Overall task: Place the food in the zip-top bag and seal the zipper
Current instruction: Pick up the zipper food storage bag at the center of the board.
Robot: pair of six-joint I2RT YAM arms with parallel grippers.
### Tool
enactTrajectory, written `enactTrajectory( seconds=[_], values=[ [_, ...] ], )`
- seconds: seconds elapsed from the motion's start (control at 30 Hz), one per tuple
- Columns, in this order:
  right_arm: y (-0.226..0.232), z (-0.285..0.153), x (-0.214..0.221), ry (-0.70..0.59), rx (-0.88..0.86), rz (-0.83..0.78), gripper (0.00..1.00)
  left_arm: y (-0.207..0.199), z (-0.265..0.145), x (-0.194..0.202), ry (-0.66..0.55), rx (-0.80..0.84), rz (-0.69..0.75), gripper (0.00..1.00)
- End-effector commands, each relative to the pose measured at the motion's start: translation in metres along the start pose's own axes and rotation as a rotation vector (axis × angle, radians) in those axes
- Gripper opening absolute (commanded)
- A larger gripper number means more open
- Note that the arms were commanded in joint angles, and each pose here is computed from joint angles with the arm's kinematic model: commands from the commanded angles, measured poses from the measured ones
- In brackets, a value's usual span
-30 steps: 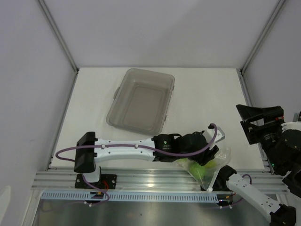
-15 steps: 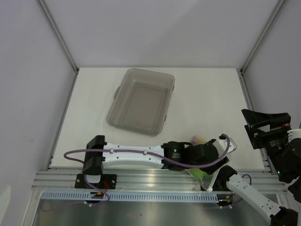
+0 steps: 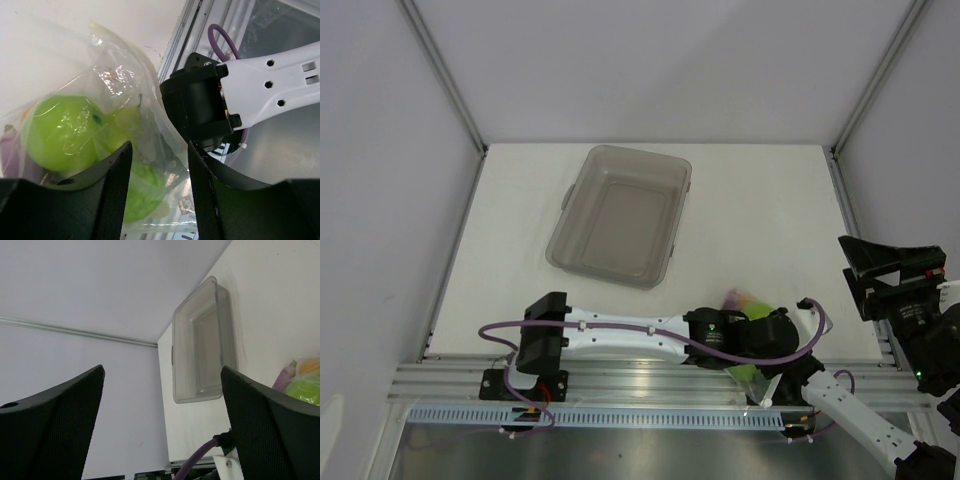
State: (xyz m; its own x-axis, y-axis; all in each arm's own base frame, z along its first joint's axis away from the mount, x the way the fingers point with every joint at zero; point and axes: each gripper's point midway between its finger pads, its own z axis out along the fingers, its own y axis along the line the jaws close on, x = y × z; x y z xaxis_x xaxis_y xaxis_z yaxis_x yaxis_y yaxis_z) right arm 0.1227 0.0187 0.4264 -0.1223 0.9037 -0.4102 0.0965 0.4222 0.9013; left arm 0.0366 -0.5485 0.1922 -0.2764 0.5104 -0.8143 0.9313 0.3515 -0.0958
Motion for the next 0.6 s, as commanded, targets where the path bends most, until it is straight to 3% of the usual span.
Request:
enactTrajectory(
  seconds=[0.0,0.57],
  values=[
    [-0.0024,-0.003,-0.0026,-0.007,0.0,0.006,0.99,-0.0094,0.0014,-0.0025,0.014,0.022,-0.006,0.51],
    [-0.0059,0.0006,0.0051,0.015,0.001,0.004,0.99,-0.0115,-0.0085,-0.0091,-0.027,0.01,-0.047,0.52]
  ],
)
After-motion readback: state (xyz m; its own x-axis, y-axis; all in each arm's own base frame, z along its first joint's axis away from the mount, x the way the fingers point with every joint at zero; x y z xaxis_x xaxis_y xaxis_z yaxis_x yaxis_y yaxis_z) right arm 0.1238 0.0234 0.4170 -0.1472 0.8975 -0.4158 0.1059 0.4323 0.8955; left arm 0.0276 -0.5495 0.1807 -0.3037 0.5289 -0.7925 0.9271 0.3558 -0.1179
